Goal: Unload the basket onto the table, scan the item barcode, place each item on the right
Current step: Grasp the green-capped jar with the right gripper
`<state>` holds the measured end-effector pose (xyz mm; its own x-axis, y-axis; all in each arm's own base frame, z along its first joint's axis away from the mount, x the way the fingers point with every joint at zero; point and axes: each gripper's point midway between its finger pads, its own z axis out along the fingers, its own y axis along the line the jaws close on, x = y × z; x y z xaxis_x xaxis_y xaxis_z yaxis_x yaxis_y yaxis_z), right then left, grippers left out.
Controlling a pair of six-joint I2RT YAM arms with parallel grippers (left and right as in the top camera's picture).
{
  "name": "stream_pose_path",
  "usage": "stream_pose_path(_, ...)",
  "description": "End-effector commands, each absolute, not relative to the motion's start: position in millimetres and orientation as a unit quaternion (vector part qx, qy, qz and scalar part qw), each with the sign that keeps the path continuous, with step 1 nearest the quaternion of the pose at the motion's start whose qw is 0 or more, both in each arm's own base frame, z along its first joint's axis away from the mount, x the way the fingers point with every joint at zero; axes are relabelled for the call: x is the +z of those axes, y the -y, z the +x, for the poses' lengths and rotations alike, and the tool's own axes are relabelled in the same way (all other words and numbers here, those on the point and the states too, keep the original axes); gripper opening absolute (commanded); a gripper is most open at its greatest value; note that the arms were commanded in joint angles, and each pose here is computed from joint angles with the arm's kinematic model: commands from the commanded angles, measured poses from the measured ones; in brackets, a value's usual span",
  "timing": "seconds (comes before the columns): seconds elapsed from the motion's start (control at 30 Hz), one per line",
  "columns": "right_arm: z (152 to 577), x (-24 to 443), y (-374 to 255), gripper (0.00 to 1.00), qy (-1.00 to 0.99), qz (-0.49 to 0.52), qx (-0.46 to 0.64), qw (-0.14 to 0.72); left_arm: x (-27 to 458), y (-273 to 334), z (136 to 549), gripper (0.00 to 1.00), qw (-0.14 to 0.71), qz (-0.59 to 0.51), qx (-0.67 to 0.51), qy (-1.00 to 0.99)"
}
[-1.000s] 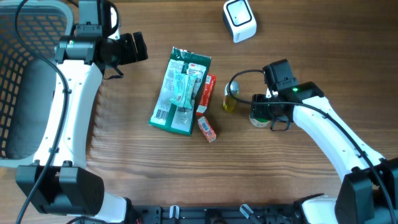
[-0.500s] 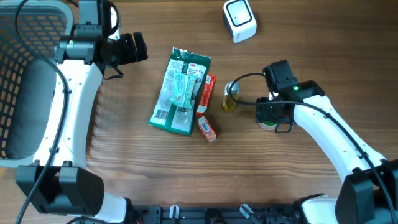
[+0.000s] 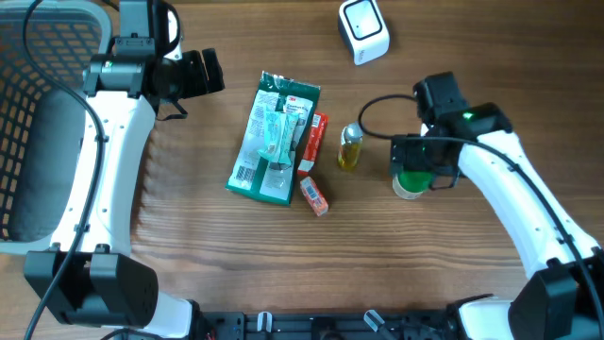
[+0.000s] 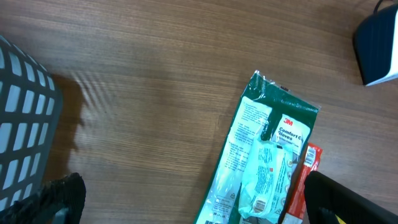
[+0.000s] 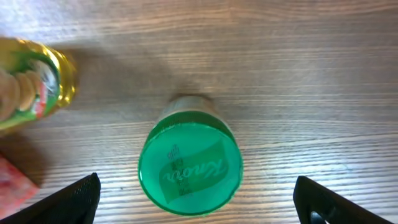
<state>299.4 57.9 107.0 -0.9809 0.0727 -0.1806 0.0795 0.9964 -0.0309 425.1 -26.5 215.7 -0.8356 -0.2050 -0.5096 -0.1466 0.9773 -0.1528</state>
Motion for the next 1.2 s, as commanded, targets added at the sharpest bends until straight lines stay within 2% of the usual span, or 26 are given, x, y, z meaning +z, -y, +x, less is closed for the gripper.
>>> stream_pose_path(0.0, 296.2, 100.2, -63.0, 1.0, -0.997, 0.043, -0.002, 0.07, 213.7, 26.0, 426.4, 1.0, 0.27, -0.088, -0.055, -0.957)
stream_pose_path(0.33, 287.6, 56.6, -66.0, 1.0, -0.999, 0.042, -0.01, -0.009, 213.7, 26.0, 426.4, 1.0, 0.27, -0.088, -0.055, -0.957)
stream_pose_path(0.5, 285.4, 40.8, -65.8, 0.98, -0.998, 0.057, -0.017, -0.034, 213.8, 26.1, 426.4, 1.0, 0.27, -0.088, -0.055, -0.957)
stream_pose_path(0.53, 284.3, 36.4, -64.9, 0.94, -0.997, 0.068, -0.021, -0.038, 213.8, 26.1, 426.4, 1.0, 0.27, -0.088, -0.055, -0.957)
stream_pose_path(1.17, 282.4, 17.4, -63.7, 0.92, -0.997, 0.066, -0.02, -0.03, 213.7, 26.0, 426.4, 1.0, 0.27, -0.088, -0.055, -0.957)
